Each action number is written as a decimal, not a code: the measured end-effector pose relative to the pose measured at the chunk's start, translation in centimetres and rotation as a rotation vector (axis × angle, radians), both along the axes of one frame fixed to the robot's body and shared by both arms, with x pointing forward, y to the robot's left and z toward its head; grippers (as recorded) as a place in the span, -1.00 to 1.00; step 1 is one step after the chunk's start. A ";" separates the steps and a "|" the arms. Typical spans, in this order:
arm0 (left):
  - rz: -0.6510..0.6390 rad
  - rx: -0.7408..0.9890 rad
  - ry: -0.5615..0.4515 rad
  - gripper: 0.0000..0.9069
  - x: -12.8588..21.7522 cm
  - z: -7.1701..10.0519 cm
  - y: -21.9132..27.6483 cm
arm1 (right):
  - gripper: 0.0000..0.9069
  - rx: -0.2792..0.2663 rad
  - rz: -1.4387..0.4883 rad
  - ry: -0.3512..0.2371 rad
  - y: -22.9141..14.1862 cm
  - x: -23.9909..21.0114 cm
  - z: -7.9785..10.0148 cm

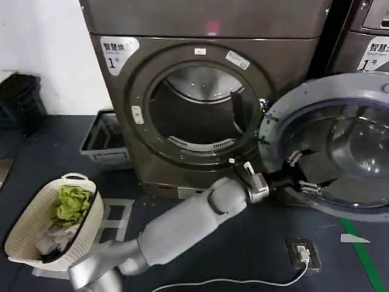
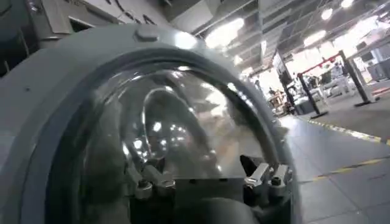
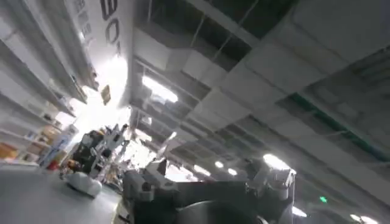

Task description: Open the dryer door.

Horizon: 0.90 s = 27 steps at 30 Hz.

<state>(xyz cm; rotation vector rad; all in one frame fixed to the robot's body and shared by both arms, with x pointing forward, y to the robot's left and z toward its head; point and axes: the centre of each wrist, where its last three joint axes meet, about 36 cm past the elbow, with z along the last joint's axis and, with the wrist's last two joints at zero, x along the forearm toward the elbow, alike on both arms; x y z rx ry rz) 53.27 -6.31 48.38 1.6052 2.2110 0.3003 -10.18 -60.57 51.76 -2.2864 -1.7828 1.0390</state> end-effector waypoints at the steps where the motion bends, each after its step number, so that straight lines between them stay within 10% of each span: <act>1: 0.003 0.002 0.000 1.00 0.1 0.0 0.1 | 1.00 -0.001 -0.005 -0.001 -0.3 -0.2 0.0; 16: 0.018 0.072 -0.123 1.00 -1.3 -1.4 9.5 | 1.00 -0.003 0.018 0.000 -2.6 0.1 0.5; 27: -0.053 0.380 -0.466 1.00 -3.0 -1.7 25.8 | 1.00 0.015 0.090 -0.002 -4.7 3.4 0.1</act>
